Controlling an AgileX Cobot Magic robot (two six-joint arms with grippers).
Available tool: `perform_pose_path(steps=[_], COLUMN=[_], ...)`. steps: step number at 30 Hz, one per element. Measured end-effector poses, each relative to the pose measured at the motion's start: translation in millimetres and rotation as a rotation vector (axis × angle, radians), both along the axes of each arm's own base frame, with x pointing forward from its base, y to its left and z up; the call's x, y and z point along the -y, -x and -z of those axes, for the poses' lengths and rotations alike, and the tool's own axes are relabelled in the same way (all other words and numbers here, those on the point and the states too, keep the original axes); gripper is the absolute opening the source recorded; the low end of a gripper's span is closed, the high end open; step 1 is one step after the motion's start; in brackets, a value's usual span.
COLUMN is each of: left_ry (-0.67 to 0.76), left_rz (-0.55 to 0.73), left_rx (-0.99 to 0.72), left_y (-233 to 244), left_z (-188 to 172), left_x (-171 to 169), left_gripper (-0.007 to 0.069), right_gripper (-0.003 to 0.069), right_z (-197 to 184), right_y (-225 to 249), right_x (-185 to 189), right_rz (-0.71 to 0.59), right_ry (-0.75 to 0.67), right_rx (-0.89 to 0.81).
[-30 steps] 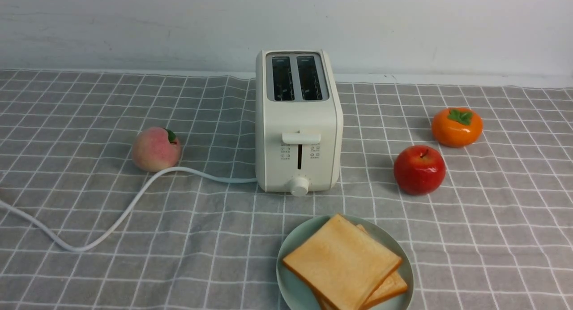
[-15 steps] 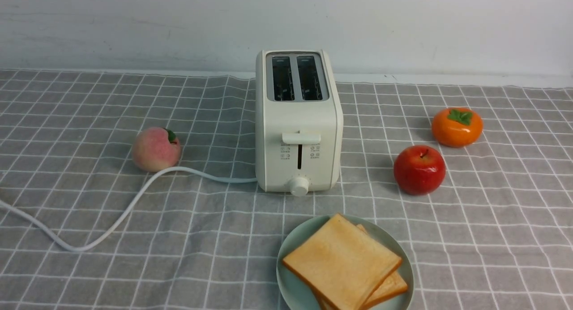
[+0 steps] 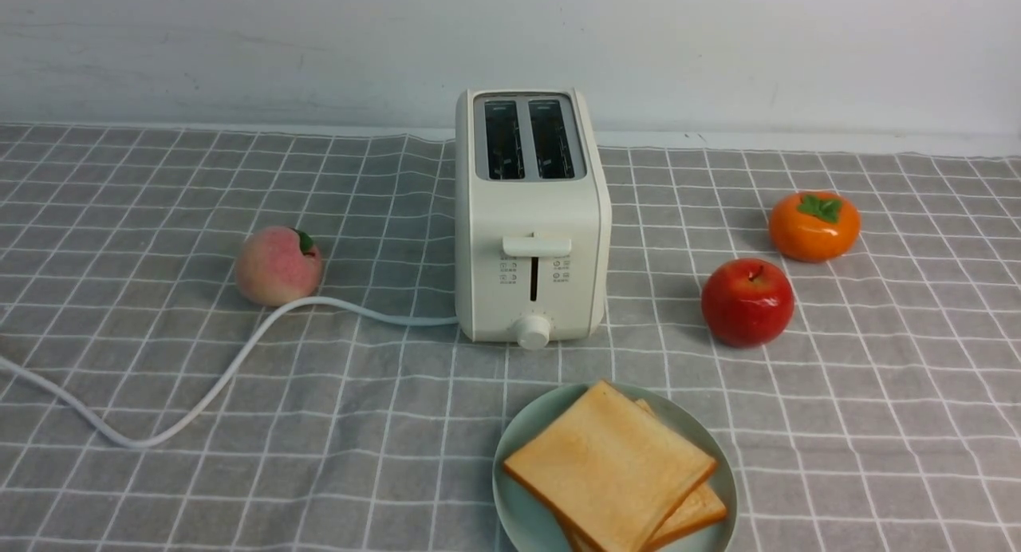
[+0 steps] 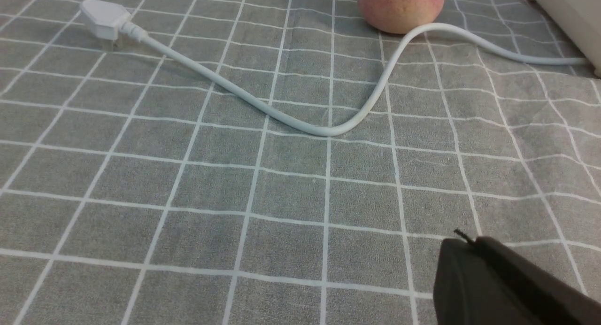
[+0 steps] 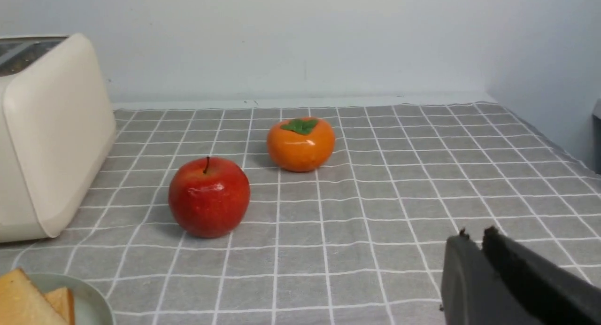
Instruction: Take toasted bread from bread machine on grey coffee table place on plate.
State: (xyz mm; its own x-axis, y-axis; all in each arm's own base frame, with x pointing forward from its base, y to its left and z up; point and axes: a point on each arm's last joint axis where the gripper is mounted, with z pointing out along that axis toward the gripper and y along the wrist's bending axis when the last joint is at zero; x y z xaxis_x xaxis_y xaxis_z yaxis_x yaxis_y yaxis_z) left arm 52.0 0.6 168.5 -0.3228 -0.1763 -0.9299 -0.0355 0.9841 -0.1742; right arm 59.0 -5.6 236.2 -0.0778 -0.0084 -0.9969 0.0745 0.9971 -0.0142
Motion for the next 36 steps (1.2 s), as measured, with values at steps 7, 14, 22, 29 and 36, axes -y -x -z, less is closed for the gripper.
perform_pose_path(steps=[7,14,22,29,36], left_ry=[0.0,0.001,0.003,0.003,0.003], left_rz=[0.0,0.0,0.0,0.0,0.0], left_rx=[0.002,0.001,0.0,0.0,0.0], left_y=[0,0,0,0,0], left_z=[0,0,0,0,0], left_x=[0,0,0,0,0], left_gripper=[-0.0008,-0.0003,0.0004,0.0012,0.0018], right_gripper=[0.0065,0.0071,0.0075,0.0085,0.0095], right_z=[58,62,62,62,62], right_y=[6,7,7,7,7], right_x=[0,-2,-3,-3,-3], right_rz=[0.013,0.009,0.011,0.011,0.011], right_ry=[-0.077,-0.159,-0.171,-0.171,-0.171], right_rx=[-0.172,-0.215,-0.215,-0.215,-0.215])
